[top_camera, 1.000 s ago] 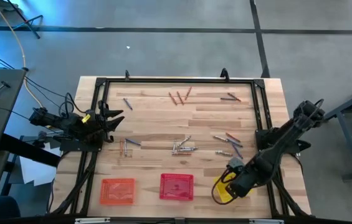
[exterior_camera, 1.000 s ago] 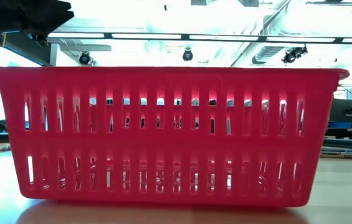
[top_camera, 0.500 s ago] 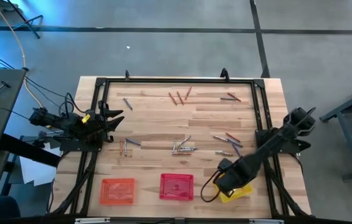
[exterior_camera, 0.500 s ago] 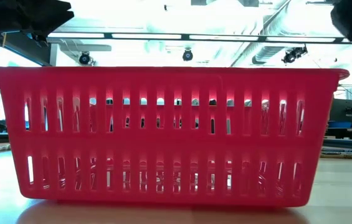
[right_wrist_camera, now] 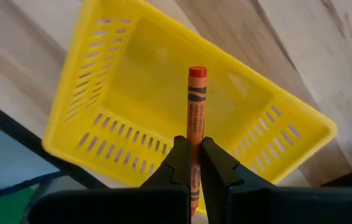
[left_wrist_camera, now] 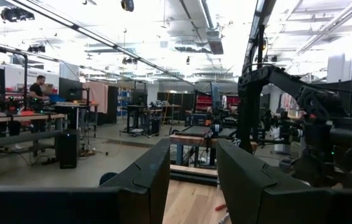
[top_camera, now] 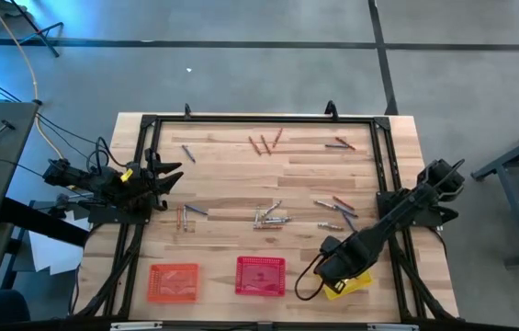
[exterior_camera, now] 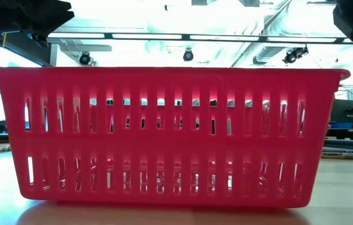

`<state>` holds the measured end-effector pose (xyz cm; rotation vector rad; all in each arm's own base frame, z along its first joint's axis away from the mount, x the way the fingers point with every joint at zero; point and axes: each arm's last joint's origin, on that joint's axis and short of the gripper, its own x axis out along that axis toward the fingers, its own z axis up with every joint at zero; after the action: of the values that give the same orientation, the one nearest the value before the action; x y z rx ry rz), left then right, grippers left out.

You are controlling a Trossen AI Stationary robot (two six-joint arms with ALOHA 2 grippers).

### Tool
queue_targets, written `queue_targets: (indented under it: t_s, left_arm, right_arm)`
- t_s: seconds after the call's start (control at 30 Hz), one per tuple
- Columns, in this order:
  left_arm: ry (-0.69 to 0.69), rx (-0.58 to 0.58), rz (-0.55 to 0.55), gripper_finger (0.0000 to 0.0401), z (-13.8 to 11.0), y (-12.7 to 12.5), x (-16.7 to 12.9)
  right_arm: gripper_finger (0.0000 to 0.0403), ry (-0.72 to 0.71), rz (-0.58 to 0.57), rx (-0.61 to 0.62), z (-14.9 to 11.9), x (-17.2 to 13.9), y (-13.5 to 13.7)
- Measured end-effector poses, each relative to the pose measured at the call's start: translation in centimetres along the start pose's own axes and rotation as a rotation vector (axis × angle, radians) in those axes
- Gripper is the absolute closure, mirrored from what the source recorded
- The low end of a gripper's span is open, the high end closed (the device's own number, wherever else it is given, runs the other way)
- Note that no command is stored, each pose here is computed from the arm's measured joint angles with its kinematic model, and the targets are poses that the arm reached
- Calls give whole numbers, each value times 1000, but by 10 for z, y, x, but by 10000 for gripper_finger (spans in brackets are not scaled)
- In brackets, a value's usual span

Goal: Sort crayons
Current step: Put the orange crayon into the yellow bin

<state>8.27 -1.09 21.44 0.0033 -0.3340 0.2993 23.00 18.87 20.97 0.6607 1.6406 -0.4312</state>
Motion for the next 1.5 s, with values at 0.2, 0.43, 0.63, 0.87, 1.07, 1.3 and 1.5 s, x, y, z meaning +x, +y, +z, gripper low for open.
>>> queue_targets:
  t_s: [0.2,0.43,0.63,0.87,1.07,1.3,1.5]
  left_arm:
    - [0,1,0,284,0,0,0]
    - [0,0,0,284,0,0,0]
    - [0,0,0,284,0,0,0]
    - [0,0,0,284,0,0,0]
    - [0,0,0,284,0,0,0]
    - [0,1,0,284,0,0,0]
    - [0,0,0,284,0,0,0]
  right_arm:
    - [402,-4,21,-37,1,0,2]
    - [402,-5,22,-85,0,0,2]
    - [402,-5,23,-84,0,0,2]
    - [392,-12,21,-82,1,0,2]
    - [365,-24,26,-82,1,0,3]
    - [332,-35,70,-91,2,0,7]
    - [323,-35,67,-91,2,0,7]
